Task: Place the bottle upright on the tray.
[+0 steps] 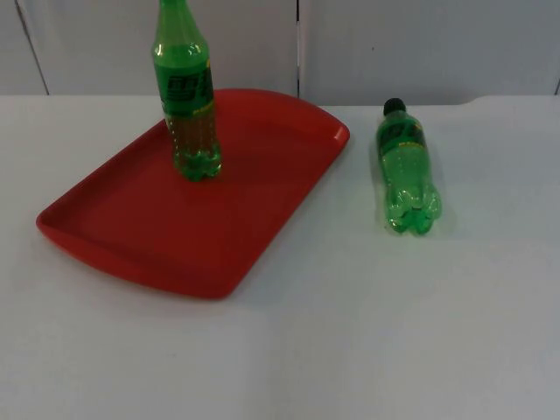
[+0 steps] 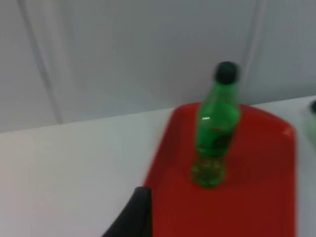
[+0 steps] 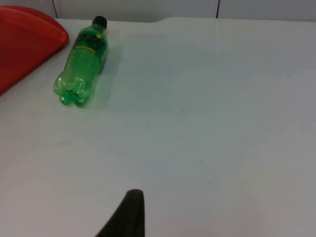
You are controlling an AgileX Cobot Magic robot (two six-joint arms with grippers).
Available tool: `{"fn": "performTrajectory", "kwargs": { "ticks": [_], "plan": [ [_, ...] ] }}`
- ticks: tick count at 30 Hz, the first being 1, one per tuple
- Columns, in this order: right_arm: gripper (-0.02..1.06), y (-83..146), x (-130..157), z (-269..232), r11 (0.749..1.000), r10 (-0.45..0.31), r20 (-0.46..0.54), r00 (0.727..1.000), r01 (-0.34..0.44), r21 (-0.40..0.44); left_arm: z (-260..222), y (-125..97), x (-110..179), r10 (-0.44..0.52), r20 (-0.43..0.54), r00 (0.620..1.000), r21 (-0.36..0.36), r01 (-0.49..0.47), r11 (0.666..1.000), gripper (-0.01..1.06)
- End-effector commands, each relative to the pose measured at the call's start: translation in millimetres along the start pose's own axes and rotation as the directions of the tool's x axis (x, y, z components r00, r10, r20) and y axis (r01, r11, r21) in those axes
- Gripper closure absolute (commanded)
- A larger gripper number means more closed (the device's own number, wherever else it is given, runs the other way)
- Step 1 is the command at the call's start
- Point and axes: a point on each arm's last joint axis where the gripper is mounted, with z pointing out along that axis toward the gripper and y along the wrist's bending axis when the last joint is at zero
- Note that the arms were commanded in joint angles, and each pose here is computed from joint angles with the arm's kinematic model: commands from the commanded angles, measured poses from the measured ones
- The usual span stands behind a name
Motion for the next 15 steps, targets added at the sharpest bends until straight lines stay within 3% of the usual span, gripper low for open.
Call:
{"fn": "performTrajectory", "kwargs": {
  "ticks": [1,6,15],
  "plan": [
    [-0.01,0.0,1.3,0.6,1.0,-0.001,-0.001,1.0,0.001,0.006,-5.5,-6.6,-3.3,-0.014,0.026,1.0,0.068,0.012,0.998,0.0],
    [-0.01,0.0,1.3,0.6,1.0,-0.001,-0.001,1.0,0.001,0.006,-17.0,-13.6,-8.5,-0.017,0.089,0.996,0.141,0.004,0.99,0.0],
    [-0.01,0.0,1.3,0.6,1.0,-0.001,-0.001,1.0,0.001,0.006,-44.9,-12.1,10.9,-0.024,0.197,0.98,0.113,0.001,0.994,0.0]
  ]
}}
